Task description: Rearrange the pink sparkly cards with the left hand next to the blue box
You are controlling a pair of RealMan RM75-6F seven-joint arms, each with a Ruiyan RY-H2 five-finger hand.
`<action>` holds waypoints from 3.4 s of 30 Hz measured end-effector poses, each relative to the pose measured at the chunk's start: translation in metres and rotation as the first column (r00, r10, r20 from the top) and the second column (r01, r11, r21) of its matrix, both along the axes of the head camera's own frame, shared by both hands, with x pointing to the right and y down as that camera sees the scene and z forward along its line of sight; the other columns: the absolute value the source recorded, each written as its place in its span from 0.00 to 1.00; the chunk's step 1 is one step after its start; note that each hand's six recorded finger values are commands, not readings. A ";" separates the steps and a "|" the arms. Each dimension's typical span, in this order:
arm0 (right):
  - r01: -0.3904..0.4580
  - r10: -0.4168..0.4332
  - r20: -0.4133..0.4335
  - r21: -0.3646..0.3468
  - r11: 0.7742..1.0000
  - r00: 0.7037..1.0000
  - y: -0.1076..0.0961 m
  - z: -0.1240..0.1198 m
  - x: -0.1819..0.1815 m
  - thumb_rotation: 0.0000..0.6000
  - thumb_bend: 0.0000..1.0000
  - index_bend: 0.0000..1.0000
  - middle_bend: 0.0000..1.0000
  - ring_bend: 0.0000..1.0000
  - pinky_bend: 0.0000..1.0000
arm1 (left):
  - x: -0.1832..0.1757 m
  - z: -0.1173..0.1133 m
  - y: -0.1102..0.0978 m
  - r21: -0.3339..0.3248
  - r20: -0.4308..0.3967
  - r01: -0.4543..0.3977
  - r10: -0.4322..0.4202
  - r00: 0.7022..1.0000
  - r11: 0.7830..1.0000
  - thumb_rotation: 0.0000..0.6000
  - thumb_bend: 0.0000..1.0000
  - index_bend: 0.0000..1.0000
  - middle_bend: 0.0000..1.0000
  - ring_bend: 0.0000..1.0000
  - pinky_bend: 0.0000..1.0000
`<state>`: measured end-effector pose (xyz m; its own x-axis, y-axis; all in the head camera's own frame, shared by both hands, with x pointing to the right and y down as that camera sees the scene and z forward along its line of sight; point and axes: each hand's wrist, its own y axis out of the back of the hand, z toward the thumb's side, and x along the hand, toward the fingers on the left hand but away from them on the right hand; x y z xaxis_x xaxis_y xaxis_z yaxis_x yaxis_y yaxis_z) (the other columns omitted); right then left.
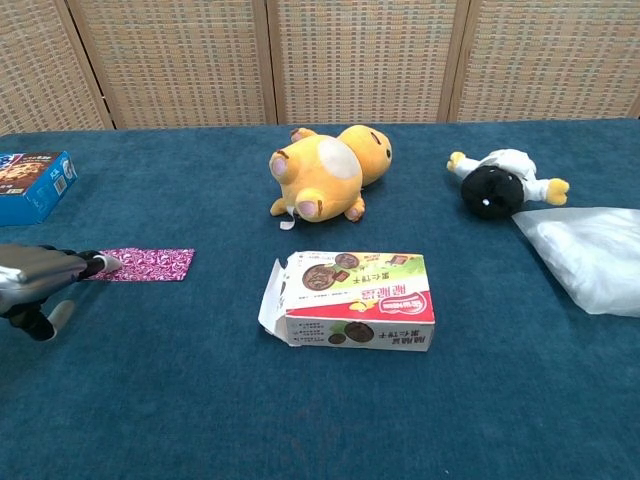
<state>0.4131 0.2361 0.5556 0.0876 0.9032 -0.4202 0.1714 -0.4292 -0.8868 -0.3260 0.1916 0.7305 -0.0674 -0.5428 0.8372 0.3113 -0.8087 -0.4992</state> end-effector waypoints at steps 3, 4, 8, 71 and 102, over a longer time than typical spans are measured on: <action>-0.001 0.001 -0.001 0.001 1.000 1.000 0.000 0.000 0.000 1.00 0.08 0.00 0.00 0.00 0.00 | -0.012 -0.002 0.002 0.003 0.012 0.003 -0.003 1.000 1.000 1.00 0.73 0.00 0.00 0.00 0.00; -0.002 0.002 -0.002 0.002 1.000 1.000 0.000 0.000 0.000 1.00 0.08 0.00 0.00 0.00 0.00 | -0.016 -0.002 0.002 0.004 0.017 0.005 -0.005 1.000 1.000 1.00 0.73 0.00 0.00 0.00 0.00; 0.002 -0.002 -0.003 0.005 1.000 1.000 0.000 0.000 -0.001 1.00 0.08 0.00 0.00 0.00 0.00 | -0.034 -0.004 0.005 0.002 0.038 0.020 -0.020 0.999 1.000 1.00 0.73 0.00 0.00 0.00 0.00; -0.013 0.013 -0.009 -0.019 1.000 1.000 0.001 0.002 0.001 1.00 0.08 0.00 0.00 0.00 0.00 | 0.061 0.001 -0.004 0.018 -0.022 -0.031 0.032 0.999 0.999 1.00 0.71 0.00 0.00 0.00 0.00; 0.003 -0.003 -0.015 -0.010 1.000 1.000 0.004 -0.001 -0.004 1.00 0.08 0.00 0.00 0.00 0.00 | 0.042 -0.038 0.044 -0.070 0.010 -0.149 0.150 0.989 0.986 1.00 0.71 0.00 0.00 0.00 0.00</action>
